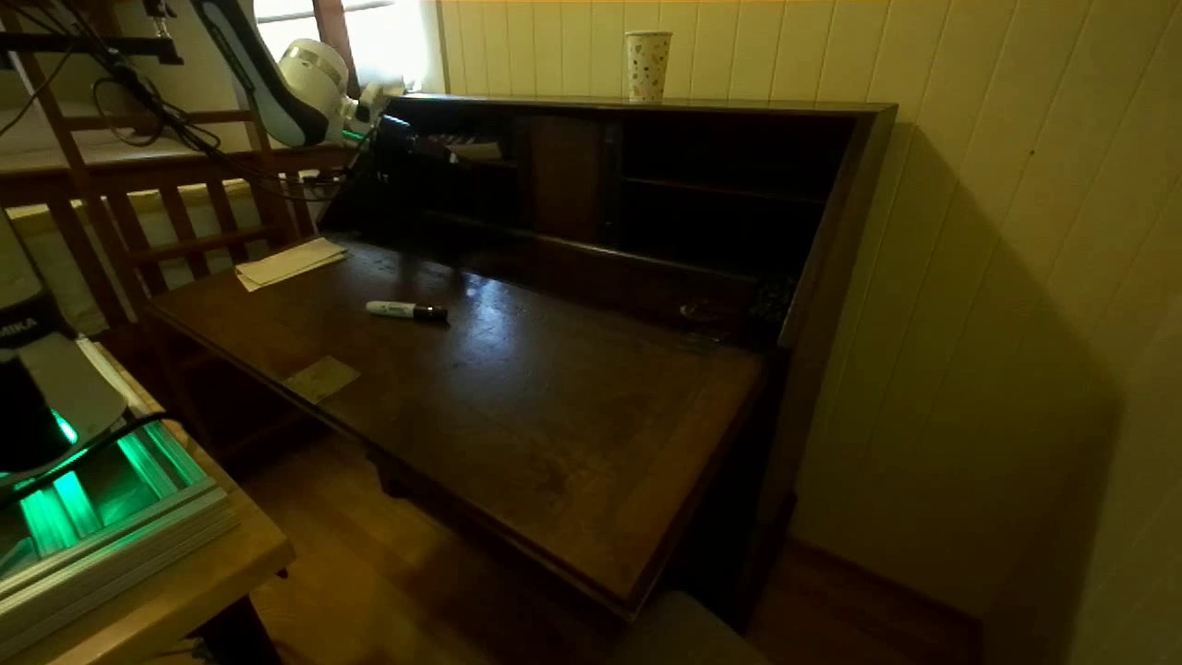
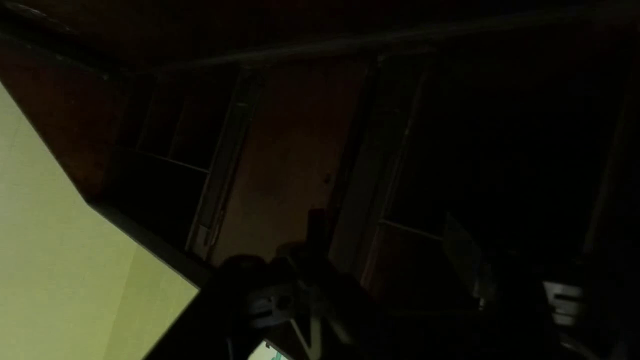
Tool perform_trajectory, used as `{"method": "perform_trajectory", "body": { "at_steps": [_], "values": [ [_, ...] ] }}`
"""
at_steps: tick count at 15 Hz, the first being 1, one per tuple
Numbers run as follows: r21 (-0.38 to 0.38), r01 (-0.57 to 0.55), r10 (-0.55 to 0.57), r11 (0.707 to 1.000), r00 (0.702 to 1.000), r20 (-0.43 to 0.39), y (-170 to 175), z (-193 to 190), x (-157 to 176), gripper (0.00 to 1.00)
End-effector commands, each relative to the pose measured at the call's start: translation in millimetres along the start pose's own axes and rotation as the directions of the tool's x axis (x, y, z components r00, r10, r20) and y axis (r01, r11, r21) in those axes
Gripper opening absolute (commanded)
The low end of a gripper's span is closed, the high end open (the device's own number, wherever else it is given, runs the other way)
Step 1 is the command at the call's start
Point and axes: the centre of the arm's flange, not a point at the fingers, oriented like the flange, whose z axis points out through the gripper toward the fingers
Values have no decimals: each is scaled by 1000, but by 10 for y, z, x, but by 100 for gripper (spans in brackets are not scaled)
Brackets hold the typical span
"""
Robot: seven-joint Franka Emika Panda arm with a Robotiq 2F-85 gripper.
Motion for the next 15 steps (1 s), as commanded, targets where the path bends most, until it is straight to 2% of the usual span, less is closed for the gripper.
{"method": "perform_trajectory", "body": {
  "at_steps": [1, 4, 9, 15],
  "values": [
    [115, 32, -33, 993, 999, 10, 438, -80, -41, 89],
    [230, 81, -94, 970, 994, 47, 685, -79, -71, 89],
    [402, 117, -171, 908, 980, 101, 1045, 11, -91, 89],
    [433, 88, -200, 897, 954, 222, 1291, 89, -110, 89]
  ]
}}
